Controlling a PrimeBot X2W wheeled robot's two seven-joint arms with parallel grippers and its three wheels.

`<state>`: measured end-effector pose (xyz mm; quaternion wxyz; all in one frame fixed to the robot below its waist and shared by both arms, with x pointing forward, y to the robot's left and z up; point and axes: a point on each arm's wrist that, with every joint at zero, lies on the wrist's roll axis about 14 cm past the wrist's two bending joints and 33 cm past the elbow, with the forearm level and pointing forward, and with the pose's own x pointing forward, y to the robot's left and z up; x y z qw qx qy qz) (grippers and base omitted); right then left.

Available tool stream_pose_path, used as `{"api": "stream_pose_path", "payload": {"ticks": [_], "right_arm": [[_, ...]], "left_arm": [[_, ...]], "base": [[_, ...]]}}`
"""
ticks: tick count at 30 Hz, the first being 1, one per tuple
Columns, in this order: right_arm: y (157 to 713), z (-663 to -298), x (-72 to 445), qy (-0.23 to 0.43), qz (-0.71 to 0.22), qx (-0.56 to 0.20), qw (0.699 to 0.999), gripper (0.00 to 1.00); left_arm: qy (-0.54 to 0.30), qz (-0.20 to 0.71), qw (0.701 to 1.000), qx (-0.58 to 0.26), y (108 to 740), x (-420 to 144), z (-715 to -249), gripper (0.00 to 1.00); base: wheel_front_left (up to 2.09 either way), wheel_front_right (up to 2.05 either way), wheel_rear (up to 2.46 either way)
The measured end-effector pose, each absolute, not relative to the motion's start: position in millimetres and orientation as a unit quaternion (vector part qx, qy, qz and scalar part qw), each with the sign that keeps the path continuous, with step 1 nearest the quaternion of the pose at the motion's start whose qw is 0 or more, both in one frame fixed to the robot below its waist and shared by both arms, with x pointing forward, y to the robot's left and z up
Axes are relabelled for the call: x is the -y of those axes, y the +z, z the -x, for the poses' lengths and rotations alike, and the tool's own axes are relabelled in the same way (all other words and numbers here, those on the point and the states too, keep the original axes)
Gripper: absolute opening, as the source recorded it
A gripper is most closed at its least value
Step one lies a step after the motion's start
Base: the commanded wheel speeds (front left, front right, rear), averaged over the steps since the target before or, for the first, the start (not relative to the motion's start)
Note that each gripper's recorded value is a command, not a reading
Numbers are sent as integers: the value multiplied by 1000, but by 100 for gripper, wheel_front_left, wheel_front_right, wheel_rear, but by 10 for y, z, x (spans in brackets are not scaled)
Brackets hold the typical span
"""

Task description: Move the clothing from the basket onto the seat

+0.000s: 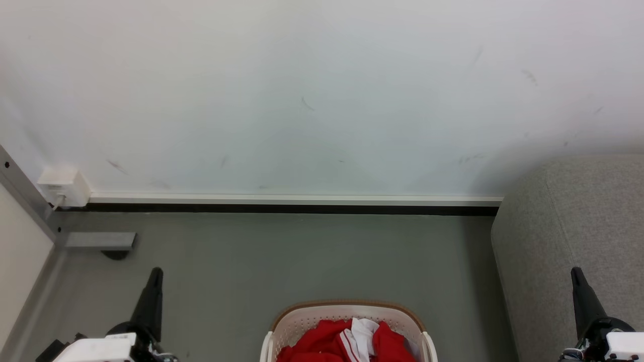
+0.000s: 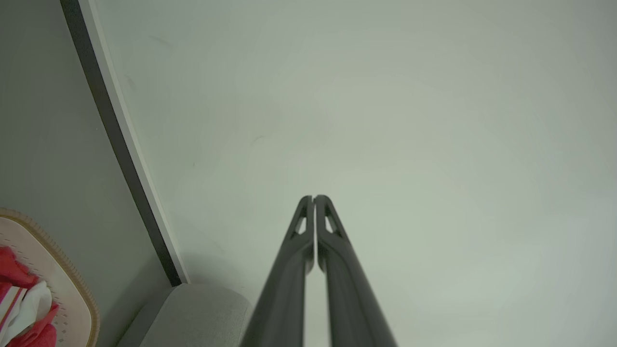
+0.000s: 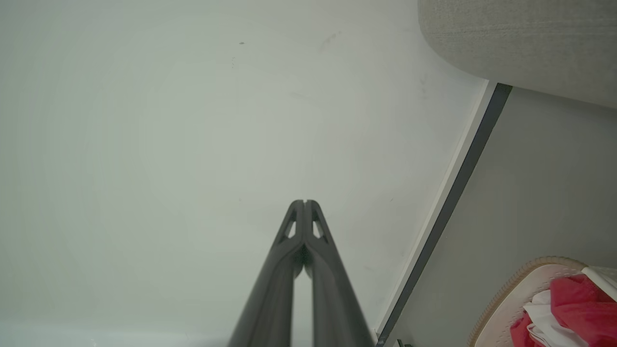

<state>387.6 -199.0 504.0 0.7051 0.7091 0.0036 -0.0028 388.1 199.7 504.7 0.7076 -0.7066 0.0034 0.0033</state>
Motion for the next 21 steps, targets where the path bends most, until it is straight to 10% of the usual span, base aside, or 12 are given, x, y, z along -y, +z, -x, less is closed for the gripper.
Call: {"api": "stream_pose_path", "payload": {"ticks": [21], "right_arm": [[5041, -3876, 1990, -3, -709, -4, 705, 0]], "left_arm": [[3, 707, 708, -3, 5047, -1997, -3881, 0]], "base": [[0, 0, 0]]}}
